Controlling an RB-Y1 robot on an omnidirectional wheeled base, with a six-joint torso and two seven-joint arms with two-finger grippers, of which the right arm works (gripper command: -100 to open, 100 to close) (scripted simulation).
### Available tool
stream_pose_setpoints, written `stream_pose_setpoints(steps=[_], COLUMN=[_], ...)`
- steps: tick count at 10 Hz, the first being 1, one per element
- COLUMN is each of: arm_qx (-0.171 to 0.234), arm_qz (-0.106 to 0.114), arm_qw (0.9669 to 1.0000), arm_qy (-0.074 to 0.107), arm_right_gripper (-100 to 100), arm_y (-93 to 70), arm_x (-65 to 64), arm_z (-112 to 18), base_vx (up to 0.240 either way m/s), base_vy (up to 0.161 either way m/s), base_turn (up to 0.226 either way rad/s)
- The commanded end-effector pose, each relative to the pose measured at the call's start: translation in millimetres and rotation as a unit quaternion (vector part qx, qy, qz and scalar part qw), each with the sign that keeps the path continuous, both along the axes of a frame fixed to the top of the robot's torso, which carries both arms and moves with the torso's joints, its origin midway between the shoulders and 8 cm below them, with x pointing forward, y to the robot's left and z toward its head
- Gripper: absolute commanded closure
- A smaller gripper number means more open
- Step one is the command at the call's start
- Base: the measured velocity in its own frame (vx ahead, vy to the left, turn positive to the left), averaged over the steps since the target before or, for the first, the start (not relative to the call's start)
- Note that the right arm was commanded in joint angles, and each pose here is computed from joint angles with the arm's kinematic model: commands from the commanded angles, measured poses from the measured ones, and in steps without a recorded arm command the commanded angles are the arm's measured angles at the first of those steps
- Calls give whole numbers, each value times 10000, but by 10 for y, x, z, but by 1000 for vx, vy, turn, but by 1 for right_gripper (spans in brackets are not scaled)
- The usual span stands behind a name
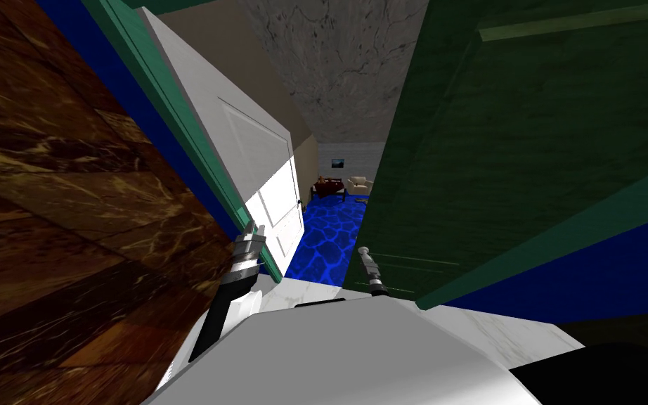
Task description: Push the door open
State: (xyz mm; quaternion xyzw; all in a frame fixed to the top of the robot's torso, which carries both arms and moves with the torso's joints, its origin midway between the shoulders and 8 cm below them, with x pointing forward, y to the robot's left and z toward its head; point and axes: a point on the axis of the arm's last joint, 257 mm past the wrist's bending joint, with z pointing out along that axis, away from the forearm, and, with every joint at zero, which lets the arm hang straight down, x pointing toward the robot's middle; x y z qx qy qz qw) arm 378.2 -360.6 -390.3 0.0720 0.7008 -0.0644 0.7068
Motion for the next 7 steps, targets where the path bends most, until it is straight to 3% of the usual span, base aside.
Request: stream_pose_setpoints(steps=[1,4,7], arm_qx=[7,7,412], arm_qz=[5,5,-42], arm_qw=[10000,10000,9991], arm_qy=[12,12,-97], arm_right_gripper=[100,100,100], arm_y=[12,12,-26], arm_x=[-13,-13,20], arm_z=[-12,-12,9], base_vx=[-13,0,20], base_vy=[1,0,-3], base_turn=[11,0,3])
